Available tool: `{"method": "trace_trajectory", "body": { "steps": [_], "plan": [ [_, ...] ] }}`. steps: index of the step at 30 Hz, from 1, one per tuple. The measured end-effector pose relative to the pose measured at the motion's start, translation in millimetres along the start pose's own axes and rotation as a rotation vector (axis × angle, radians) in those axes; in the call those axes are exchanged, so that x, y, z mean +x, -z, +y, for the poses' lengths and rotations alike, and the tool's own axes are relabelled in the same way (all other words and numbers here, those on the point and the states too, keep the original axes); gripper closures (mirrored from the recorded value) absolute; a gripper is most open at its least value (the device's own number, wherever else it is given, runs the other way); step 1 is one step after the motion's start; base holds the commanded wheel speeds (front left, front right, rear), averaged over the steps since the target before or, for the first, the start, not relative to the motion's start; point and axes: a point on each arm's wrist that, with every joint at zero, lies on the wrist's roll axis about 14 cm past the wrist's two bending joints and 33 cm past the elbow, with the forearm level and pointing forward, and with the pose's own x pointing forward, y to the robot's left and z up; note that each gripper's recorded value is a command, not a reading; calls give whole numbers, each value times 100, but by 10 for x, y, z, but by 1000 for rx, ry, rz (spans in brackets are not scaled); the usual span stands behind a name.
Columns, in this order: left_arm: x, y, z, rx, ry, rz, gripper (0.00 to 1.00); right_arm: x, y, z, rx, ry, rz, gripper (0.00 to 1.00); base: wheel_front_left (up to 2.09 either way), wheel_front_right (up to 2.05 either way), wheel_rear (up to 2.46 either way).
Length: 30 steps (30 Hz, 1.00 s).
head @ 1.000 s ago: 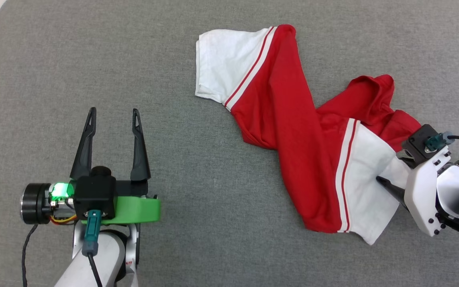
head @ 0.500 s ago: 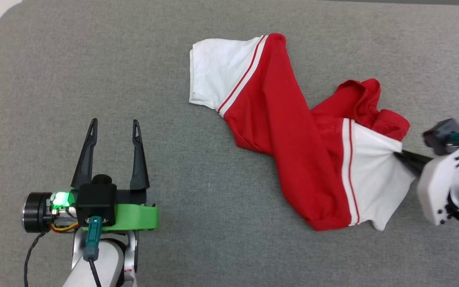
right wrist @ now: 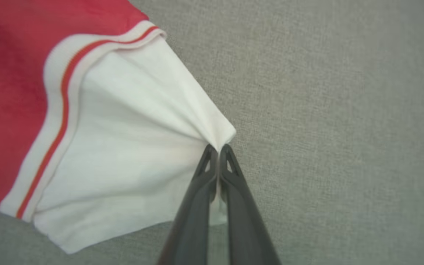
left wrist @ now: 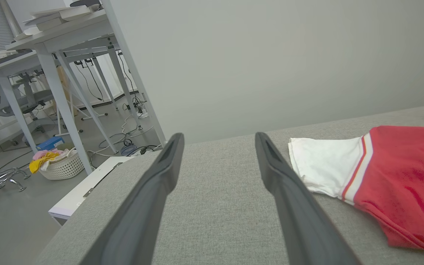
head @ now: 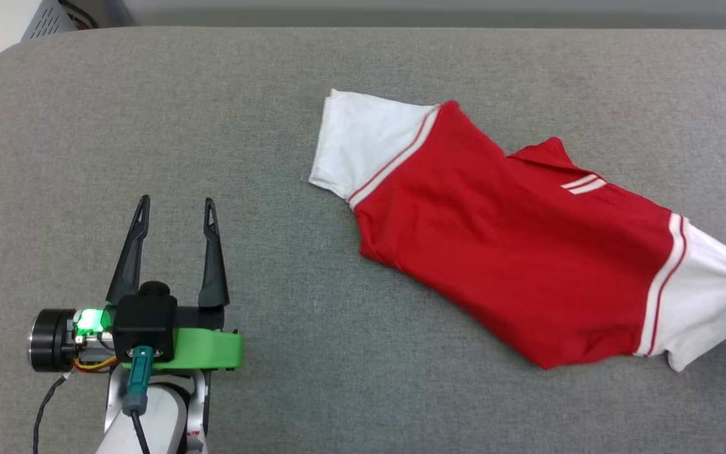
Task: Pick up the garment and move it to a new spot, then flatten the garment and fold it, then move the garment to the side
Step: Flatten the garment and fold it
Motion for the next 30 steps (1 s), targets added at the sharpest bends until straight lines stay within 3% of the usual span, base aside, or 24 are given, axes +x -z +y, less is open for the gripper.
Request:
{"method": "trace_trajectory", "body": {
  "steps": [5, 8, 9, 10, 15, 24, 30],
  "plan": [
    [2, 9, 9, 8, 9, 1, 0, -4, 391, -100, 92, 57, 87, 100, 0, 0, 0],
    [-1, 31, -1, 8, 22, 8, 0, 4, 409, -118, 112, 77, 60, 98, 0, 0, 0],
    [1, 32, -9, 7, 30, 9, 0, 5, 407, -103, 123, 78, 48, 36, 0, 0, 0],
    [4, 27, -23, 6, 42, 7, 0, 1, 382, -101, 126, 83, 25, 0, 0, 0, 0],
    [99, -38, -65, 8, 116, -17, 0, -65, 141, -168, 82, 126, -116, 0, 0, 0, 0],
    [817, -431, -228, 35, 351, -80, 0, -320, -495, -137, 23, 178, -390, 0, 0, 0, 0],
    [1210, -305, -630, 4, 513, 156, 0, -421, -571, 3, 12, 182, -415, 0, 0, 0, 0]
  ]
}}
